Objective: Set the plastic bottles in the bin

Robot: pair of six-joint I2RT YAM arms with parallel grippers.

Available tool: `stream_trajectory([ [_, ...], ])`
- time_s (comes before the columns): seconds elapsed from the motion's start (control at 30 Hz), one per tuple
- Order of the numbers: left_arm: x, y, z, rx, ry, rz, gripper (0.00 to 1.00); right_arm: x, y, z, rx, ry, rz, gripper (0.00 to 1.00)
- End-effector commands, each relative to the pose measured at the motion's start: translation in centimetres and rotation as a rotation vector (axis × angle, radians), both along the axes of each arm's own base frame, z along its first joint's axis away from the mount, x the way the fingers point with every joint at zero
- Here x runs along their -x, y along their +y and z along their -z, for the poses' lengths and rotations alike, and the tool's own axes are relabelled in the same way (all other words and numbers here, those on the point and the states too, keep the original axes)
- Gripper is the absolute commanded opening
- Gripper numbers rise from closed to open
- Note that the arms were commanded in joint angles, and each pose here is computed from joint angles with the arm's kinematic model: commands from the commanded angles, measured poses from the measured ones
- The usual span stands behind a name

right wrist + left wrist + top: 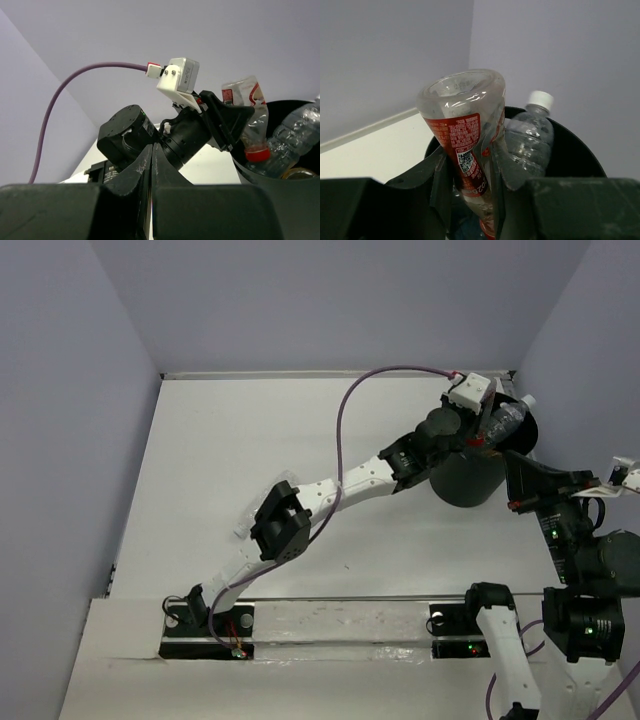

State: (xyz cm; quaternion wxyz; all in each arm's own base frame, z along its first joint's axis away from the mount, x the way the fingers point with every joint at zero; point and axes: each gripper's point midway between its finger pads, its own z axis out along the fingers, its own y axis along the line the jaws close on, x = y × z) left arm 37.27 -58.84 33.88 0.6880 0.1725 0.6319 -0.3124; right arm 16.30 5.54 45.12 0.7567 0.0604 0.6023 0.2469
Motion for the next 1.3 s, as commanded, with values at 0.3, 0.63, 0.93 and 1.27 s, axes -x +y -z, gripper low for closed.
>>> stream_trajectory([
  [0.3,5.5,-1.8,-4.5,0.092,-0.188,0.055,0.17,1.1,0.2,-0.8,0.003,-0.038,-0.005,0.02],
  [0.63,5.4,-1.9,-1.6,0.037,-0.168,0.035,0.71,1.3,0.2,-0.7,0.007,-0.032,-0.005,0.01],
  [0.93,7.4,0.8,-8.8,0.152,-0.193,0.081,0.99,1.8,0.0,-1.9,0.015,-0.058,0.012,0.04],
  [1.27,9.3,5.8,-15.8,0.275,-0.206,0.101,0.99,3.6,0.8,-3.5,0.047,-0.105,-0.025,0.06],
])
